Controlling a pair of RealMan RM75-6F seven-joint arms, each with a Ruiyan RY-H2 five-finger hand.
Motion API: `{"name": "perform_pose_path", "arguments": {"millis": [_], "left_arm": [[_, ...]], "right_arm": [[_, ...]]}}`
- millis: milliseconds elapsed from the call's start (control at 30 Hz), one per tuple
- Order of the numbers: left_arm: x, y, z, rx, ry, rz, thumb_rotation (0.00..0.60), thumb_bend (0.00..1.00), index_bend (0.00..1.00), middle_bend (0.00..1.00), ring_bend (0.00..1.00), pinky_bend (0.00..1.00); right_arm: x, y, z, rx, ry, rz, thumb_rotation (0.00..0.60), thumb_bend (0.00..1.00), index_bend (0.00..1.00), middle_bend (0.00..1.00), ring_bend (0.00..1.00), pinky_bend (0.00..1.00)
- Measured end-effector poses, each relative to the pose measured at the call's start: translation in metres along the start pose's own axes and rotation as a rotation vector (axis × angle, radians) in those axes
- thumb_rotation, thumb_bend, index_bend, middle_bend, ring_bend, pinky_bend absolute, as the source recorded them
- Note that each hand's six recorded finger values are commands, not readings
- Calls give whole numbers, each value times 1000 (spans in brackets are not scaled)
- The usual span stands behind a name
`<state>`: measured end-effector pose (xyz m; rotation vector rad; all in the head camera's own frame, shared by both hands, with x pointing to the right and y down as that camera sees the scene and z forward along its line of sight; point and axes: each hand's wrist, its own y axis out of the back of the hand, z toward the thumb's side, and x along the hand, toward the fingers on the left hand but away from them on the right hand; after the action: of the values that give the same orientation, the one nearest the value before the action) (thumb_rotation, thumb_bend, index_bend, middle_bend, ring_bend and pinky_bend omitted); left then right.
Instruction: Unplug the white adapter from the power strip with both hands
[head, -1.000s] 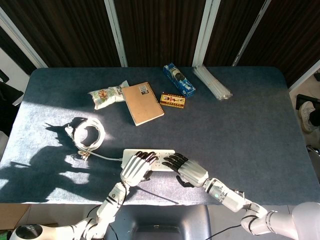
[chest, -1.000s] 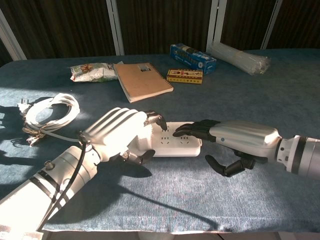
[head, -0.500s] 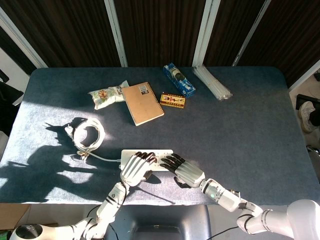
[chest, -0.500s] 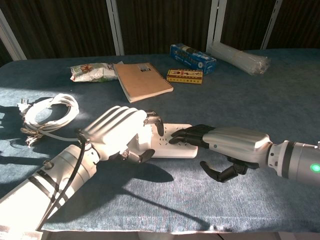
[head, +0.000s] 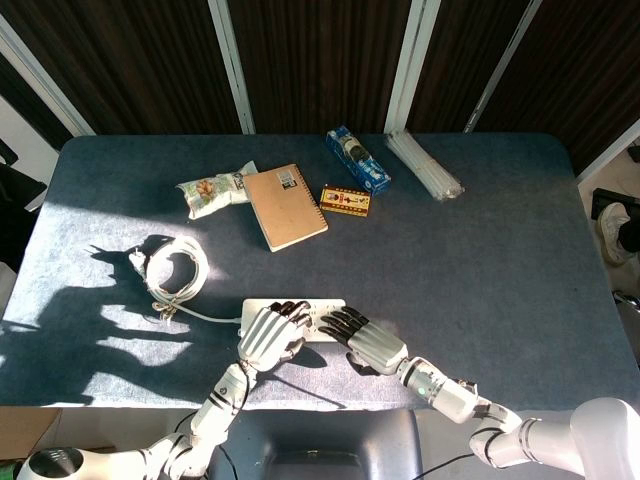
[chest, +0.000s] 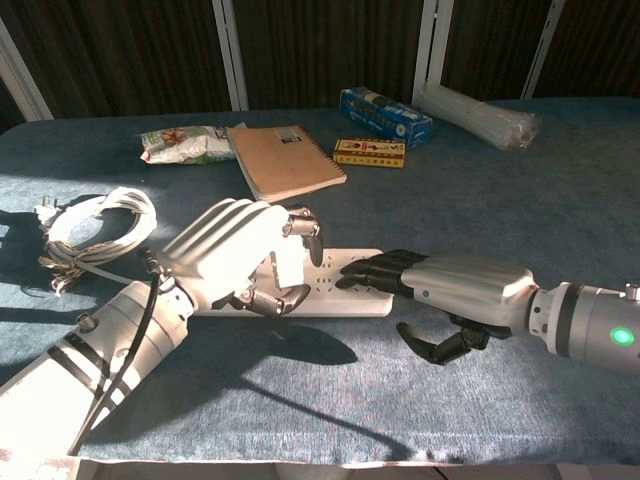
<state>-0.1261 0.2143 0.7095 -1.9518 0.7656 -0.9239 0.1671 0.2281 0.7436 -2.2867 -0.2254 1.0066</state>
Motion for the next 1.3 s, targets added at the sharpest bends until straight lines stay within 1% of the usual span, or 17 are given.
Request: {"name": "perform_pose_path", "arguments": {"millis": [133, 233, 300, 367, 467, 600, 667, 800, 867, 900, 967, 1067, 1133, 1167, 1200, 1267, 1300], "left_arm": [[1, 13, -1, 5, -12, 39, 600, 428, 459, 501, 458, 494], [-1, 30, -11, 9, -11, 64, 600, 428, 447, 493, 449, 483], [-5, 43, -20, 5, 1, 74, 600, 429, 443, 488, 445, 478], [-13, 55, -37, 13, 28, 81, 600, 430, 439, 483, 440, 471], [-26, 65, -56, 22, 70, 79, 600, 429, 427, 471, 427, 456], [-50, 71, -86, 24, 150, 57, 600, 428, 418, 464, 420, 450], [-64, 70, -101, 13, 200, 33, 600, 428, 415, 462, 417, 447], [-92, 65, -122, -33, 280, -27, 600, 427, 404, 449, 408, 435], [-106, 60, -131, -49, 317, -50, 600, 427, 394, 440, 396, 421], [-110, 58, -134, -50, 330, -55, 600, 426, 378, 425, 373, 396], [-119, 52, -143, -53, 362, -69, 600, 425, 322, 375, 313, 333], [-127, 40, -158, -79, 408, -99, 600, 421, 235, 306, 244, 275], [-130, 33, -166, -88, 431, -118, 600, 417, 129, 219, 172, 228], [-132, 28, -172, -90, 446, -129, 600, 412, 67, 149, 122, 208], [-133, 25, -177, -90, 457, -137, 600, 408, 24, 78, 70, 195], [-135, 21, -185, -97, 478, -147, 600, 401, 0, 5, 10, 188], [-136, 21, -187, -104, 482, -145, 600, 400, 0, 0, 0, 187]], "right_arm": [[1, 4, -2, -1, -7, -17, 600, 789, 100, 158, 9, 54], [4, 13, -2, -9, -5, -60, 600, 789, 85, 158, 9, 53], [8, 23, -2, -20, -2, -102, 600, 790, 80, 158, 9, 51], [14, 36, -3, -30, 3, -146, 600, 789, 78, 158, 9, 50], [25, 54, -5, -33, 7, -204, 600, 788, 78, 158, 9, 48], [38, 70, -7, -29, 5, -241, 600, 780, 78, 158, 9, 45], [44, 76, -8, -19, 1, -250, 600, 773, 78, 158, 9, 45], [56, 84, -10, 4, -8, -266, 600, 757, 78, 158, 9, 42], [63, 89, -11, 10, -13, -275, 600, 751, 78, 158, 9, 40], [66, 91, -12, 12, -16, -279, 600, 749, 78, 158, 9, 40], [72, 96, -13, 15, -21, -290, 600, 740, 78, 158, 9, 40], [80, 102, -13, 22, -30, -305, 600, 728, 78, 158, 9, 40], [84, 104, -15, 30, -39, -310, 600, 723, 75, 158, 9, 39], [86, 105, -16, 37, -46, -310, 600, 714, 69, 158, 9, 38], [87, 106, -16, 42, -51, -309, 600, 701, 63, 158, 9, 36], [91, 107, -18, 58, -66, -305, 600, 672, 56, 158, 9, 33], [94, 107, -19, 67, -74, -302, 600, 651, 53, 158, 9, 31]]}}
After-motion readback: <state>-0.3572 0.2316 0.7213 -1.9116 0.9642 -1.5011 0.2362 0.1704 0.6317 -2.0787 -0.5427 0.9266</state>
